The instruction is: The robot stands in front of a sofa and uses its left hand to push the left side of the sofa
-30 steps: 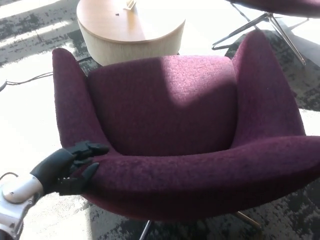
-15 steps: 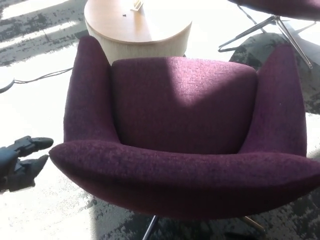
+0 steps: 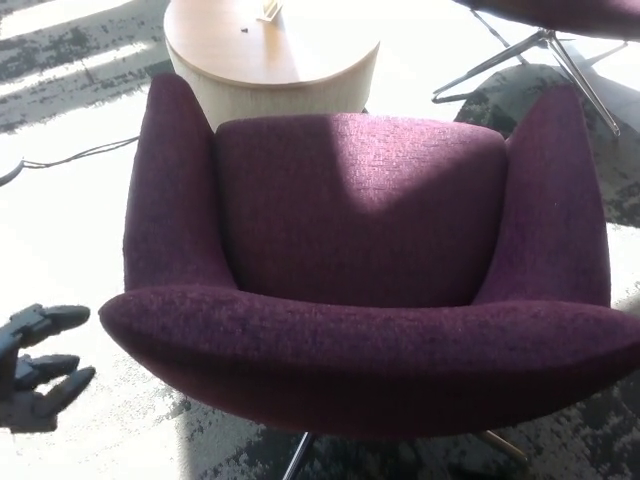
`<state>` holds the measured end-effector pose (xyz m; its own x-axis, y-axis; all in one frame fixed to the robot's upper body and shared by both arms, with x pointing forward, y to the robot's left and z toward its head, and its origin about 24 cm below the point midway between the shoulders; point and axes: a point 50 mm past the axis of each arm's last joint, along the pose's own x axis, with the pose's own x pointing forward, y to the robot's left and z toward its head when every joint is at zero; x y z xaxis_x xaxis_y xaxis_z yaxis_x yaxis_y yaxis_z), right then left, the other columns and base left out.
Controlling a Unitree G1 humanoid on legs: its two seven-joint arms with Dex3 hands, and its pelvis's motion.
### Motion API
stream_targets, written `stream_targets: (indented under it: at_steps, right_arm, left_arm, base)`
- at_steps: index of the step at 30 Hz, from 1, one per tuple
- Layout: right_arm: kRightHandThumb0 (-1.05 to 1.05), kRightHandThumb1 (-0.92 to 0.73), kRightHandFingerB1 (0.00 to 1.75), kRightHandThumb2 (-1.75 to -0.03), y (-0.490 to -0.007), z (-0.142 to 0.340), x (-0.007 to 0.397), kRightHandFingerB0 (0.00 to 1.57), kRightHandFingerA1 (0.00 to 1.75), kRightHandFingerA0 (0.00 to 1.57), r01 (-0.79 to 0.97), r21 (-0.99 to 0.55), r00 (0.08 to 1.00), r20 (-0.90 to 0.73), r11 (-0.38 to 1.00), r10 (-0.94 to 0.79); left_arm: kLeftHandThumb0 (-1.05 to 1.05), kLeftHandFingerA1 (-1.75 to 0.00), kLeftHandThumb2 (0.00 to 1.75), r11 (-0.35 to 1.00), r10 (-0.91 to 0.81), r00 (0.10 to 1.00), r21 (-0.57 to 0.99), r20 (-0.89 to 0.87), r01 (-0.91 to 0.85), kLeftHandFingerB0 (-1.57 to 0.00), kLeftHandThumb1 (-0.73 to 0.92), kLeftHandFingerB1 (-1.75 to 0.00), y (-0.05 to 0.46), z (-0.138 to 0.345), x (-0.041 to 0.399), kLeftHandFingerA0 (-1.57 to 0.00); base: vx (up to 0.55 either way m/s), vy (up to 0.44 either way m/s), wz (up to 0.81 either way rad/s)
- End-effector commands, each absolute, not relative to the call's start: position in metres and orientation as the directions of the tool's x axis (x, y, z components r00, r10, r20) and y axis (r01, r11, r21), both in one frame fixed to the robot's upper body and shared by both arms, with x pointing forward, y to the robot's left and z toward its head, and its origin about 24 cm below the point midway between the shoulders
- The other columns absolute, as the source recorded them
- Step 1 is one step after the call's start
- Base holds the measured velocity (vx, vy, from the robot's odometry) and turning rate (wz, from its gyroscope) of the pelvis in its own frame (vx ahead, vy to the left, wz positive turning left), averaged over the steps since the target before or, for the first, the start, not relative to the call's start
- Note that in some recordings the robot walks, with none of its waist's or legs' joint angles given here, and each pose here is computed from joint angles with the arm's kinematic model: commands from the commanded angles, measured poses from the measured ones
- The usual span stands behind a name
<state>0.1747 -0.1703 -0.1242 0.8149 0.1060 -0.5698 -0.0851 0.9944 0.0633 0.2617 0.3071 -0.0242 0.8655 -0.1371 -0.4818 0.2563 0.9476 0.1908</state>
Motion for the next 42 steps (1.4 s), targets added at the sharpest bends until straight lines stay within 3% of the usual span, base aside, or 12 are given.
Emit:
stream_targets:
  at_steps: [1,2,3,7,9,11,12,36,37,38,40,42]
  right_arm:
    - [-0.69,-0.74,0.36,-0.63,-0.180,-0.126,0.170,0.52,0.41,0.64,-0.059,0.045,0.812,-0.578,0.997,0.074]
    - [-0.69,-0.74,0.36,-0.63,-0.180,-0.127,0.167,0.52,0.41,0.65,-0.060,0.046,0.808,-0.584,0.997,0.076]
    - [-0.69,-0.61,0.50,-0.97,-0.179,-0.128,0.166,0.40,0.55,0.53,-0.069,0.059,0.803,-0.589,0.996,0.091]
    - [-0.70,-0.74,0.36,-0.63,-0.180,-0.131,0.160,0.49,0.38,0.60,-0.090,0.055,0.790,-0.605,0.994,0.105]
    - [-0.68,-0.75,0.36,-0.64,-0.180,-0.133,0.156,0.50,0.39,0.62,-0.095,0.047,0.779,-0.619,0.994,0.103]
    - [-0.67,-0.74,0.36,-0.63,-0.180,-0.133,0.156,0.50,0.39,0.62,-0.082,0.061,0.775,-0.623,0.995,0.102]
    - [-0.68,-0.74,0.36,-0.63,-0.181,-0.134,0.153,0.50,0.40,0.62,-0.086,0.053,0.772,-0.627,0.995,0.100]
    - [-0.66,-0.74,0.37,-0.63,-0.177,-0.145,0.123,0.53,0.43,0.65,-0.092,0.055,0.730,-0.675,0.994,0.105]
    - [-0.66,-0.74,0.37,-0.63,-0.177,-0.145,0.123,0.53,0.43,0.64,-0.091,0.057,0.731,-0.674,0.994,0.106]
    - [-0.67,-0.71,0.37,-0.63,-0.177,-0.145,0.123,0.56,0.44,0.65,-0.076,0.071,0.729,-0.676,0.995,0.104]
    - [-0.67,-0.61,0.51,-0.98,-0.176,-0.145,0.123,0.44,0.57,0.55,-0.088,0.063,0.733,-0.672,0.994,0.107]
    - [-0.66,-0.75,0.36,-0.63,-0.176,-0.145,0.123,0.51,0.43,0.63,-0.098,0.057,0.733,-0.671,0.994,0.111]
  left_arm:
    - [-1.05,-0.64,1.24,0.969,-0.191,0.846,0.041,-0.498,0.243,-0.05,0.67,-0.62,0.289,-0.055,0.234,0.00]
    - [-1.05,-0.73,0.74,0.971,-0.194,0.836,0.023,-0.513,0.239,-0.02,0.92,-0.63,0.285,-0.063,0.226,-0.04]
    - [-1.05,-0.65,1.26,0.977,-0.204,0.822,-0.053,-0.532,0.208,-0.07,0.70,-0.55,0.274,-0.079,0.210,-0.04]
    - [-1.05,-0.64,1.27,0.977,-0.208,0.781,-0.156,-0.589,0.142,0.00,0.70,-0.57,0.261,-0.103,0.179,-0.04]
    - [-0.41,-0.58,1.04,0.980,-0.191,0.753,-0.171,-0.630,0.105,-0.03,0.28,-0.56,0.257,-0.115,0.160,-0.08]
    - [-0.41,-0.59,1.04,0.980,-0.181,0.734,-0.186,-0.654,0.077,-0.04,0.28,-0.56,0.255,-0.120,0.152,-0.09]
    - [-1.05,-0.66,1.09,0.977,-0.177,0.724,-0.208,-0.666,0.048,-0.07,0.65,-0.59,0.255,-0.123,0.146,-0.14]
    - [-1.05,-0.72,1.19,0.944,-0.115,0.629,-0.282,-0.769,-0.172,-0.05,0.66,-0.58,0.261,-0.140,0.105,-0.22]
    - [-1.05,-0.74,0.67,0.944,-0.114,0.629,-0.281,-0.769,-0.171,-0.07,0.85,-0.60,0.261,-0.140,0.104,-0.16]
    - [-1.05,-0.71,1.19,0.945,-0.113,0.629,-0.280,-0.769,-0.172,-0.02,0.67,-0.56,0.261,-0.140,0.104,-0.21]
    - [-1.05,-0.71,1.19,0.946,-0.114,0.629,-0.278,-0.769,-0.168,-0.02,0.66,-0.57,0.261,-0.140,0.104,-0.20]
    - [-1.05,-0.70,1.19,0.944,-0.115,0.630,-0.281,-0.768,-0.171,-0.02,0.65,-0.56,0.261,-0.140,0.104,-0.18]
  base:
    - [0.00,0.000,0.00]
    - [0.00,0.000,0.00]
    - [0.00,0.000,0.00]
    - [0.00,0.000,0.00]
    - [0.00,0.000,0.00]
    - [0.00,0.000,0.00]
    - [0.00,0.000,0.00]
    - [0.00,0.000,0.00]
    - [0.00,0.000,0.00]
    - [0.00,0.000,0.00]
    - [0.00,0.000,0.00]
    - [0.00,0.000,0.00]
